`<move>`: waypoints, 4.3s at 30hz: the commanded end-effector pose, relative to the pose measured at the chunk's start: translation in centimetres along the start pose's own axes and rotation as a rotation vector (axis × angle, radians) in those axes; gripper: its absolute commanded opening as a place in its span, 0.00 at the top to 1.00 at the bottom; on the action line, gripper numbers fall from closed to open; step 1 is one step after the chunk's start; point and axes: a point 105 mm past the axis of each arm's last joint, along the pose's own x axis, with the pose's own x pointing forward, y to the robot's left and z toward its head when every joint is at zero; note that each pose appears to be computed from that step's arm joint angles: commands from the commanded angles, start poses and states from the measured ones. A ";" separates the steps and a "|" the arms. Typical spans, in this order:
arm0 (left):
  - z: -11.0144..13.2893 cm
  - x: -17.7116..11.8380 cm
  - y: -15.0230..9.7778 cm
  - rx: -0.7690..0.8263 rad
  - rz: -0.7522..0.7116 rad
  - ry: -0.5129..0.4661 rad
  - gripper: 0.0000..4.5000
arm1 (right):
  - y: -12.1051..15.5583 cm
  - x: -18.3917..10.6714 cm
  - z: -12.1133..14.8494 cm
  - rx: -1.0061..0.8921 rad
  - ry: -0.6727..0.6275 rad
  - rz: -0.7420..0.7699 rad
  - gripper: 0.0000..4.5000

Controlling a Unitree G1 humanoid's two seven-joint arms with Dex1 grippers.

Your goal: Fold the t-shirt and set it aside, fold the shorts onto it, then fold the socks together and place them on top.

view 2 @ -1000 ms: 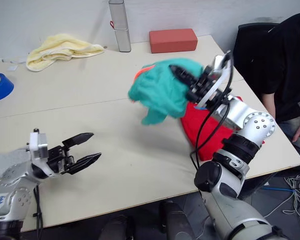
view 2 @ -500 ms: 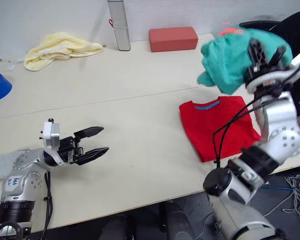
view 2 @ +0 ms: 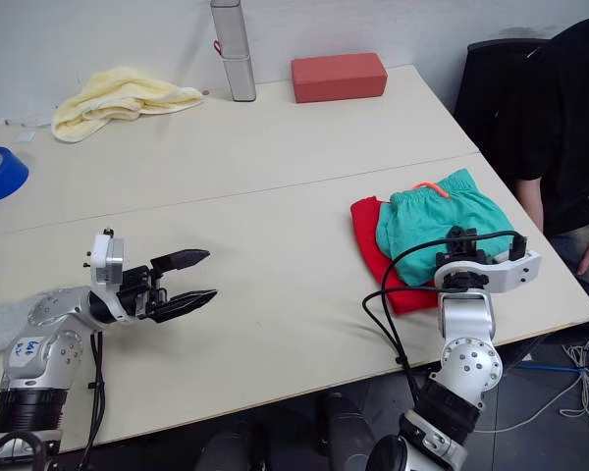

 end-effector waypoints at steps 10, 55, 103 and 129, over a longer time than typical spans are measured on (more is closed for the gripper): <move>0.9 0.4 -0.1 0.046 -0.004 -0.019 0.00 | 1.9 -2.1 -2.8 0.043 0.050 -0.042 0.98; -0.9 -28.6 -11.2 0.038 1.444 0.085 0.00 | 4.1 -13.7 -4.6 -1.017 0.711 1.711 0.01; -5.7 -18.9 6.3 -1.237 1.451 -0.376 0.71 | 8.4 -14.9 -6.2 -1.070 0.559 1.883 0.00; -5.5 4.7 -2.3 -1.129 0.725 0.038 1.00 | 5.9 -15.9 -3.0 -1.209 0.658 1.754 0.00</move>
